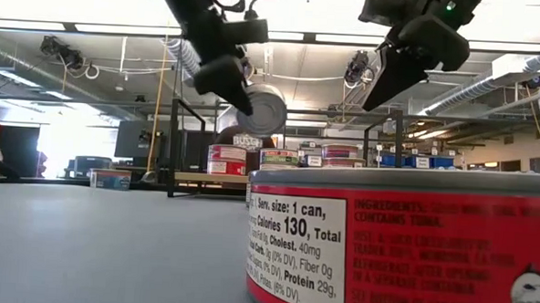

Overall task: Stack canned seafood by type on shelf
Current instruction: Put the green tuna can on the shelf aligned with the stacked green tuna cans

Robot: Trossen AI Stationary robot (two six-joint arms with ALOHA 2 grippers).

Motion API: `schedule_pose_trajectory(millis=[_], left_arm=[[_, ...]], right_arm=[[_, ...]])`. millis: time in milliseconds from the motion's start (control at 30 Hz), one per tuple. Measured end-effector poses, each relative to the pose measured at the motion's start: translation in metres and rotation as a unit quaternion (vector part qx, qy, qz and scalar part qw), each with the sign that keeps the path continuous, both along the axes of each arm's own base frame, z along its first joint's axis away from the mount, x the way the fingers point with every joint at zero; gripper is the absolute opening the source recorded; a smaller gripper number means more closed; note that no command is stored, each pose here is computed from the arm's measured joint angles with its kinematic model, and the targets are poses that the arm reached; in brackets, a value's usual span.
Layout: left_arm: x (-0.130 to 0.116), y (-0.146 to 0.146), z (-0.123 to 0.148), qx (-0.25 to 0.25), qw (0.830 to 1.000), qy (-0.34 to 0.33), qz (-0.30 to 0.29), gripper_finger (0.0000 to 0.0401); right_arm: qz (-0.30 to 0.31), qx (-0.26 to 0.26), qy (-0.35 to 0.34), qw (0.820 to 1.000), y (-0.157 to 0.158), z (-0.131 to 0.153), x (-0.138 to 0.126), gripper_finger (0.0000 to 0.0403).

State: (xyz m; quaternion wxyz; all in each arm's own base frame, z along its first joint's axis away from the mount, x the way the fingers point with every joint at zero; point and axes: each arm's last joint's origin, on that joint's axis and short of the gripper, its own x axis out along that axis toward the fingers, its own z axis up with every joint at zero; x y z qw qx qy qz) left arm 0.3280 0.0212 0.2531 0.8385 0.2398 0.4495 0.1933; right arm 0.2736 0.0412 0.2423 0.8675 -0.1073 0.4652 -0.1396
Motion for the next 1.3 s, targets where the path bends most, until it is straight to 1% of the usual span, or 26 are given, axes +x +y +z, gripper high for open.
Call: schedule_pose_trajectory(millis=[100,133,200,333,433,500,600,833,1033,1100,1233,1300], left_arm=[[0.008,0.016,-0.003,0.019,1.000,-0.011,0.010,0.0144],[0.011,0.020,-0.008,0.025,1.000,-0.001,0.008,0.0144],[0.019,0.028,-0.015,0.043,0.999,-0.004,0.002,0.0144],[0.033,0.041,-0.036,0.092,0.995,0.025,0.008,0.0144],[0.039,0.050,-0.049,0.099,0.994,0.039,0.013,0.0144],[0.041,0.055,-0.059,0.098,0.994,0.049,0.017,0.0144],[0.043,0.059,-0.065,0.092,0.994,0.050,0.017,0.0144],[0.046,0.075,-0.069,0.068,0.997,0.025,0.015,0.0144],[0.044,0.084,-0.069,0.058,0.998,0.021,0.017,0.0146],[0.045,0.084,-0.069,0.058,0.998,0.016,0.016,0.0160],[0.047,0.083,-0.067,0.058,0.998,0.003,0.012,0.0204],[0.047,0.083,-0.067,0.058,0.998,0.001,0.013,0.0217]], right_arm=[[0.002,0.000,-0.001,1.000,0.002,-0.006,-0.001,0.0003],[0.002,-0.001,0.001,1.000,0.002,-0.009,-0.002,0.0003],[0.000,0.000,0.002,1.000,0.001,-0.013,-0.003,0.0003],[-0.015,0.004,0.011,1.000,0.000,-0.021,-0.007,0.0003],[-0.016,0.003,0.012,1.000,0.000,-0.024,-0.008,0.0003],[-0.016,0.002,0.016,1.000,0.000,-0.025,-0.009,0.0003],[-0.016,0.003,0.014,1.000,0.000,-0.025,-0.009,0.0003],[-0.015,0.004,0.007,1.000,0.001,-0.025,-0.008,0.0004],[-0.014,0.005,0.007,1.000,0.001,-0.024,-0.008,0.0004],[-0.014,0.006,0.007,1.000,0.001,-0.025,-0.008,0.0004],[-0.014,0.006,0.006,1.000,0.001,-0.024,-0.008,0.0004],[-0.014,0.007,0.002,1.000,0.001,-0.024,-0.007,0.0004]])
